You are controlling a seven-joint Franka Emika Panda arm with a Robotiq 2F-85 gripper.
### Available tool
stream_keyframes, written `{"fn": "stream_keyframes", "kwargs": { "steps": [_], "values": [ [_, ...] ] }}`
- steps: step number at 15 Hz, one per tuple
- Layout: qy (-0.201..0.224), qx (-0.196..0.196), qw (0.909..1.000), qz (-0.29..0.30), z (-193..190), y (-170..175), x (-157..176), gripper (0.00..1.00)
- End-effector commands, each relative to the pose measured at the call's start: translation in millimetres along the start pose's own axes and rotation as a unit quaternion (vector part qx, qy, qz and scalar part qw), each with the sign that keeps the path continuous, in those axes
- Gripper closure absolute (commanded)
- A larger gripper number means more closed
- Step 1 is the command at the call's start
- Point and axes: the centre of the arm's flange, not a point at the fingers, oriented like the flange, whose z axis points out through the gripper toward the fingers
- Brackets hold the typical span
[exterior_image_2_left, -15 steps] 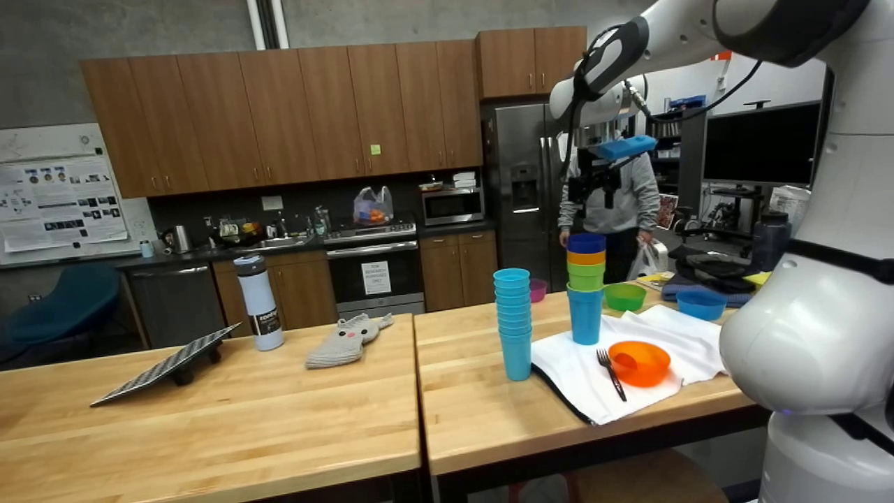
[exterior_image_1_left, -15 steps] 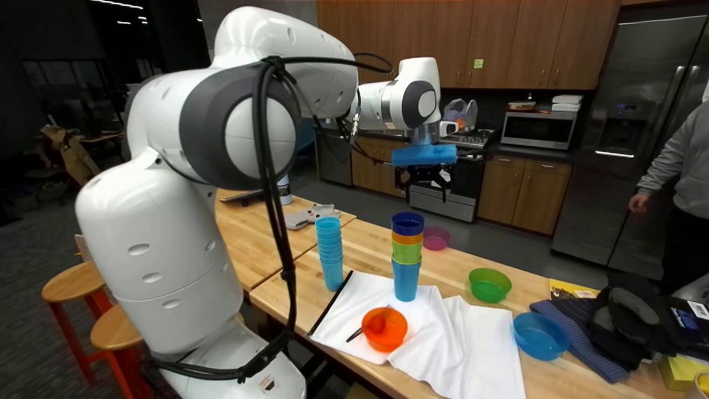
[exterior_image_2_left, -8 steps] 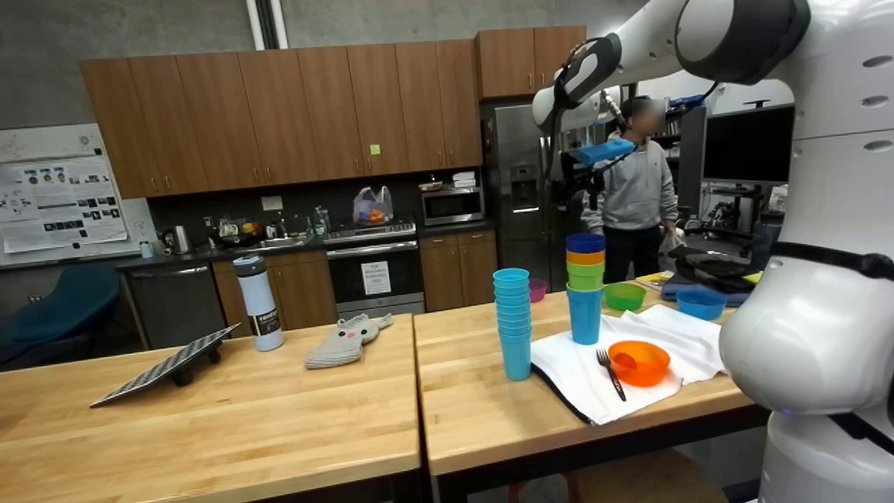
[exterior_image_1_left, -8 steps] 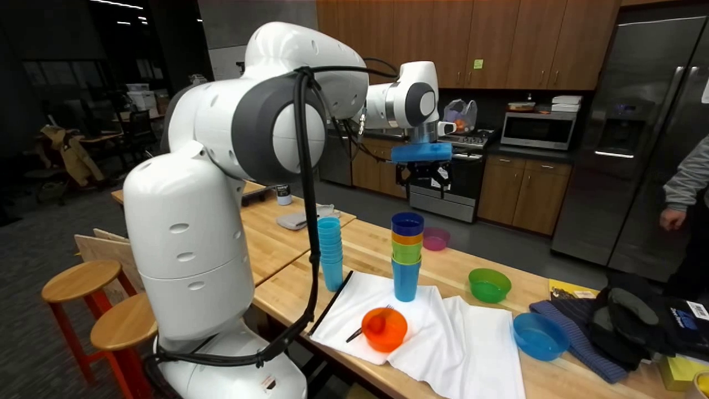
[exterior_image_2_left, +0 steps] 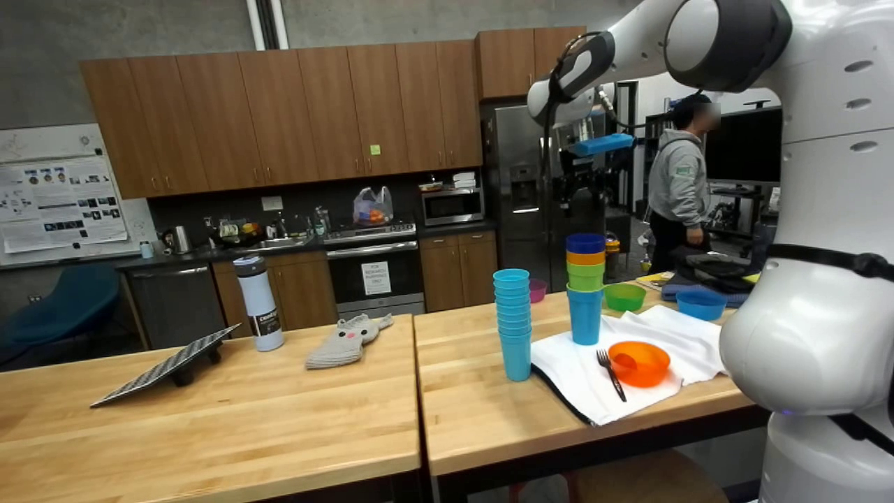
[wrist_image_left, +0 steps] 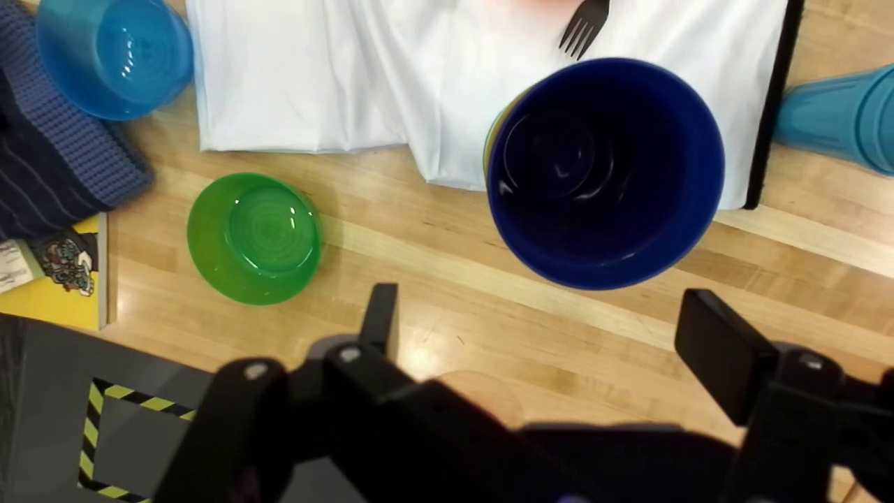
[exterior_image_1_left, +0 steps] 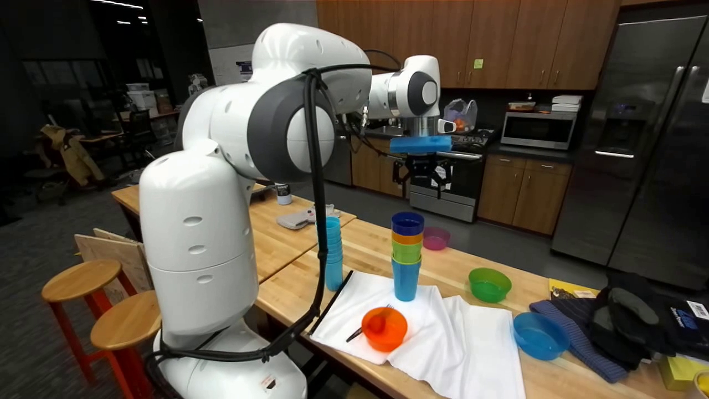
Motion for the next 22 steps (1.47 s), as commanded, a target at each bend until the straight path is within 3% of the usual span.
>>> {"fn": "stream_keyframes", "kwargs": {
  "steps": [1, 7, 22],
  "values": [
    [-0.001, 0.0, 1.0, 0.0, 0, 0, 0, 0.0],
    [0.002, -0.005, 1.0, -0.005, 1, -4, 5, 0.0],
    [-0.016, -0.021, 0.9996, -0.003, 13, 7, -34, 0.0]
  ]
}}
